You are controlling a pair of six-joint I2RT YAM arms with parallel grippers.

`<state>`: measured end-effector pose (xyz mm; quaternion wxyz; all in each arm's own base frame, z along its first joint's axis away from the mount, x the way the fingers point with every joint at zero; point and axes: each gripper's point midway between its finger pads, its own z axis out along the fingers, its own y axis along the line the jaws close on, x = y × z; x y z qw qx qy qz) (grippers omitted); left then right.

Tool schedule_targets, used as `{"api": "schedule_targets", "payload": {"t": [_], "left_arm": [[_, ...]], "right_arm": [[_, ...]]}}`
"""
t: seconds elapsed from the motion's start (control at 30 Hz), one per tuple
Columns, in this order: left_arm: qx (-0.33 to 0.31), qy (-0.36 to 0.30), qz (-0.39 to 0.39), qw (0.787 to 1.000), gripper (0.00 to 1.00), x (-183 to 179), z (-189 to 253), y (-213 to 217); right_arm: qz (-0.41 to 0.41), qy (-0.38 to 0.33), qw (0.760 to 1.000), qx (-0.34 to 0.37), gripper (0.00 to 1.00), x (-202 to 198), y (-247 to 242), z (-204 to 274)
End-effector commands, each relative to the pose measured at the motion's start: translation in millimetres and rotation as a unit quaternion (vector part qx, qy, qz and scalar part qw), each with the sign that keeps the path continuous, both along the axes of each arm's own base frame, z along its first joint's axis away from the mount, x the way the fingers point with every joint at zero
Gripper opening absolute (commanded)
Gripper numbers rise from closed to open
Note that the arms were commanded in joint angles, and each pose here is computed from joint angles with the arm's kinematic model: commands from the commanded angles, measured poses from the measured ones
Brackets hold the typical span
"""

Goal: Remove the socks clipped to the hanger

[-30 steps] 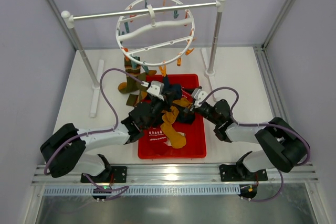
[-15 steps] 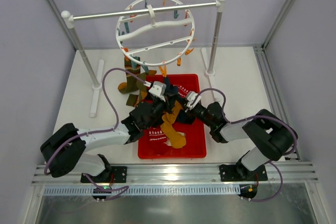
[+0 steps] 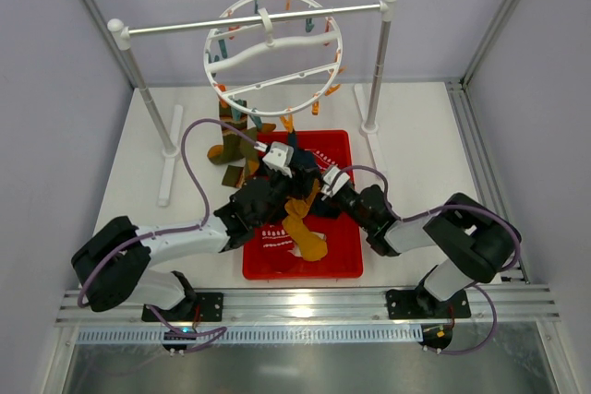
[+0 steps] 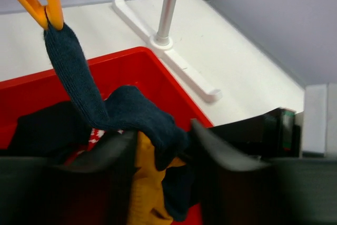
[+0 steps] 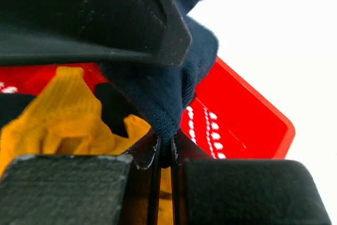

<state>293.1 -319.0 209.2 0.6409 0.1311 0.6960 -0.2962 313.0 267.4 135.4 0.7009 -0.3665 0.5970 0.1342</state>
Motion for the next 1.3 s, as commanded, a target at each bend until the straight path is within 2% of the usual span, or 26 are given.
{"api": "schedule_targets", "payload": {"t": [0.0,0.03,0.07,0.1,0.13,0.27,0.4,0.53,0.6,0.73,0.83,1.03,1.27], "left_arm": [[-0.015,-0.018,0.025,0.999,0.55,6,25,8],[-0.014,-0.017,0.028,0.999,0.68,5,25,11],[-0.012,-0.015,0.028,0.999,0.88,2,27,15],[-0.009,-0.014,0.03,0.999,0.96,1,28,18],[-0.009,-0.012,0.037,0.999,1.0,0,31,22],[0.017,0.01,0.079,0.997,0.99,-5,30,52],[-0.016,-0.018,0.095,0.995,1.0,-15,63,74],[-0.015,-0.038,0.086,0.995,1.0,-12,83,71],[-0.016,-0.028,0.053,0.998,0.99,-10,84,58],[-0.026,-0.006,0.032,0.999,0.99,20,87,51],[-0.034,-0.027,0.022,0.999,0.99,26,95,47],[-0.048,-0.024,0.039,0.998,1.0,58,93,49],[-0.071,-0.054,0.05,0.995,0.99,73,98,48]], "right_arm": [[-0.04,-0.162,0.976,0.142,0.07,-4,-22,111],[-0.042,-0.161,0.976,0.141,0.07,-5,-23,110],[-0.046,-0.164,0.975,0.143,0.07,-5,-25,113],[-0.047,-0.164,0.975,0.143,0.07,-5,-26,113],[-0.049,-0.164,0.975,0.141,0.07,-6,-28,112],[-0.048,-0.164,0.975,0.143,0.07,-8,-29,113],[-0.046,-0.163,0.975,0.145,0.07,-9,-28,113],[-0.046,-0.163,0.974,0.15,0.07,-11,-30,115],[-0.044,-0.164,0.974,0.152,0.07,-13,-31,116],[-0.042,-0.164,0.973,0.156,0.07,-17,-34,118],[-0.041,-0.165,0.973,0.155,0.07,-17,-33,118],[-0.039,-0.165,0.974,0.153,0.07,-17,-32,117],[-0.037,-0.165,0.974,0.149,0.07,-17,-31,116]]}}
